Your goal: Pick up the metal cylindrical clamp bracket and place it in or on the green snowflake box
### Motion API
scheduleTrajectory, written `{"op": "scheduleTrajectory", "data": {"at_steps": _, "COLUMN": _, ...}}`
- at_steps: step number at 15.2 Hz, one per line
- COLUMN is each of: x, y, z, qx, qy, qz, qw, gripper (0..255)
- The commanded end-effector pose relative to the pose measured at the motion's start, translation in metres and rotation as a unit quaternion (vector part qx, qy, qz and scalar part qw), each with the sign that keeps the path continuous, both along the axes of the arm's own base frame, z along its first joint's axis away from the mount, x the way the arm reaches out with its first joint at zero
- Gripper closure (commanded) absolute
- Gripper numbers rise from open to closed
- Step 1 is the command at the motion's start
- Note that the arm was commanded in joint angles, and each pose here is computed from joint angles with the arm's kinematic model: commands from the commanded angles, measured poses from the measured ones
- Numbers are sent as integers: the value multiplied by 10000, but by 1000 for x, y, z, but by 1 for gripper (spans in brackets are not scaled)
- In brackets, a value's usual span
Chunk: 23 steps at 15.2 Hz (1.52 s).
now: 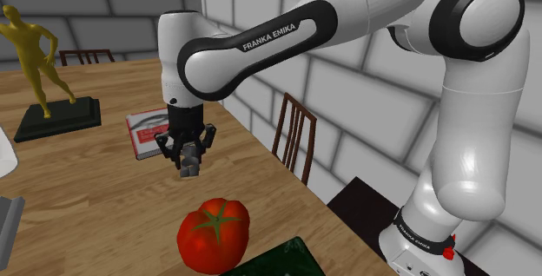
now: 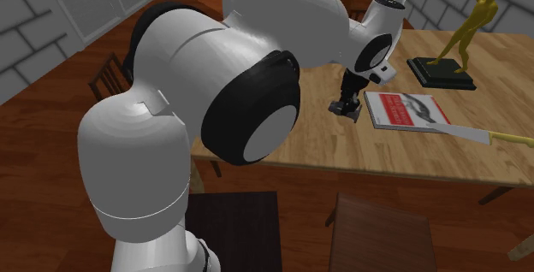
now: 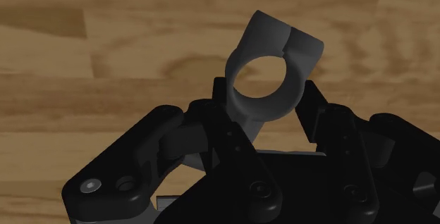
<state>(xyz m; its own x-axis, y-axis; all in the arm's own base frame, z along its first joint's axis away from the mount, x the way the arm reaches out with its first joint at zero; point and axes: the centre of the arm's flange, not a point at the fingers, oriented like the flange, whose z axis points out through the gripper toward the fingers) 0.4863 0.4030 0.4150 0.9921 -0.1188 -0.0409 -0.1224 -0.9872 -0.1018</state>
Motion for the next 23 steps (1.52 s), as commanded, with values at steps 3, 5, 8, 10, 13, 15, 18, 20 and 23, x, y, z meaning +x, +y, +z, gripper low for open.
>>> {"op": "scheduleTrajectory", "data": {"at_steps": 3, "x": 0, "y": 0, "z": 4, "qx": -2, "qy": 10, "qz": 5, "qw": 10000, "gripper": 255}}
{"op": "scheduleTrajectory", "data": {"at_steps": 5, "x": 0, "y": 0, "z": 15, "qx": -2, "qy": 10, "qz": 5, "qw": 10000, "gripper": 255}}
{"op": "scheduleTrajectory", "data": {"at_steps": 8, "x": 0, "y": 0, "z": 31, "qx": -2, "qy": 10, "qz": 5, "qw": 10000, "gripper": 255}}
{"op": "scheduleTrajectory", "data": {"at_steps": 10, "x": 0, "y": 0, "z": 41, "qx": -2, "qy": 10, "qz": 5, "qw": 10000, "gripper": 255}}
{"op": "scheduleTrajectory", "data": {"at_steps": 13, "x": 0, "y": 0, "z": 57, "qx": -2, "qy": 10, "qz": 5, "qw": 10000, "gripper": 255}}
{"op": "scheduleTrajectory", "data": {"at_steps": 15, "x": 0, "y": 0, "z": 68, "qx": -2, "qy": 10, "qz": 5, "qw": 10000, "gripper": 255}}
{"op": "scheduleTrajectory", "data": {"at_steps": 18, "x": 0, "y": 0, "z": 84, "qx": -2, "qy": 10, "qz": 5, "qw": 10000, "gripper": 255}}
{"op": "scheduleTrajectory", "data": {"at_steps": 20, "x": 0, "y": 0, "z": 94, "qx": -2, "qy": 10, "qz": 5, "qw": 10000, "gripper": 255}}
{"op": "scheduleTrajectory", "data": {"at_steps": 23, "x": 0, "y": 0, "z": 110, "qx": -2, "qy": 10, "qz": 5, "qw": 10000, "gripper": 255}}
